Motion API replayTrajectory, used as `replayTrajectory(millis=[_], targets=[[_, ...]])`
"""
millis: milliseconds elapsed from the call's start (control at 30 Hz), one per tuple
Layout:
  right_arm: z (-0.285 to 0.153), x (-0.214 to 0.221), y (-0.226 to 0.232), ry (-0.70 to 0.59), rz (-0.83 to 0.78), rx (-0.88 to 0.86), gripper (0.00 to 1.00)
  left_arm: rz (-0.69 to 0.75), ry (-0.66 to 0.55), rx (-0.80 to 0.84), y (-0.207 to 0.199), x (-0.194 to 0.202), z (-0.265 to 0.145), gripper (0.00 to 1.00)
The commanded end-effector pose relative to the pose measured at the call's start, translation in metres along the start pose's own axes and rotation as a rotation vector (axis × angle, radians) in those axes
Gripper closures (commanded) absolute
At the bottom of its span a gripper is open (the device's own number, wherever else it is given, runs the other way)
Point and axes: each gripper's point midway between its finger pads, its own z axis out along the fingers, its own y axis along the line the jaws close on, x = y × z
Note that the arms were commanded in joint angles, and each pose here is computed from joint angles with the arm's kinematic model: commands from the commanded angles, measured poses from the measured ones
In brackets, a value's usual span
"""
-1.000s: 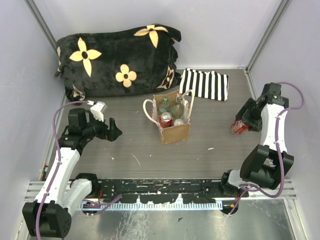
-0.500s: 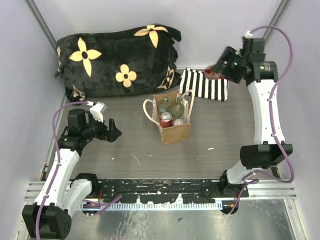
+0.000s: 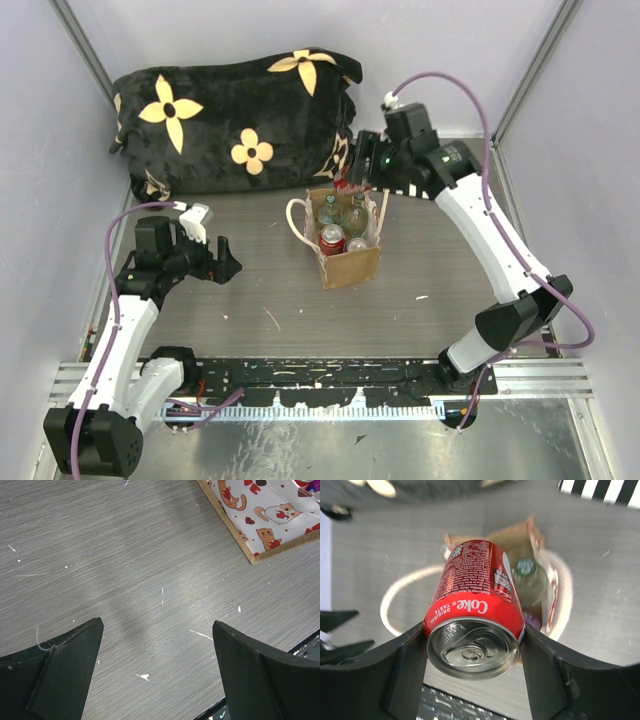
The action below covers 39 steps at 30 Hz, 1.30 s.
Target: Place the beverage into the canvas bag
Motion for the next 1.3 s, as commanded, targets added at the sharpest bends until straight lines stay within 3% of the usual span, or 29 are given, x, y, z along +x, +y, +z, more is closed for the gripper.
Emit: replayTrajectory(millis=[0,167,500,1267], targets=[[-0.016,0.008,0.013,-0.088,-0.034,-0.015,0.99,0.021,-0.018,-0.013,0.002,-0.013,-0.003,0.02],[-0.007,0.052,0.009,-0.013,-0.053,0.003,0.99,0.019,-0.01,-0.014,0.004,-0.013,-0.002,0.02],[-0.013,0.099,0.017,0.108,-0.116,0.008,0.99,0.021,0.002,-0.014,0.006,-0.011,0.002,0.02],[0.001,0.153,0.034,0.326,-0.23,0.043,0.99,0.025,0.016,-0.012,0.008,-0.005,0.006,0.02]])
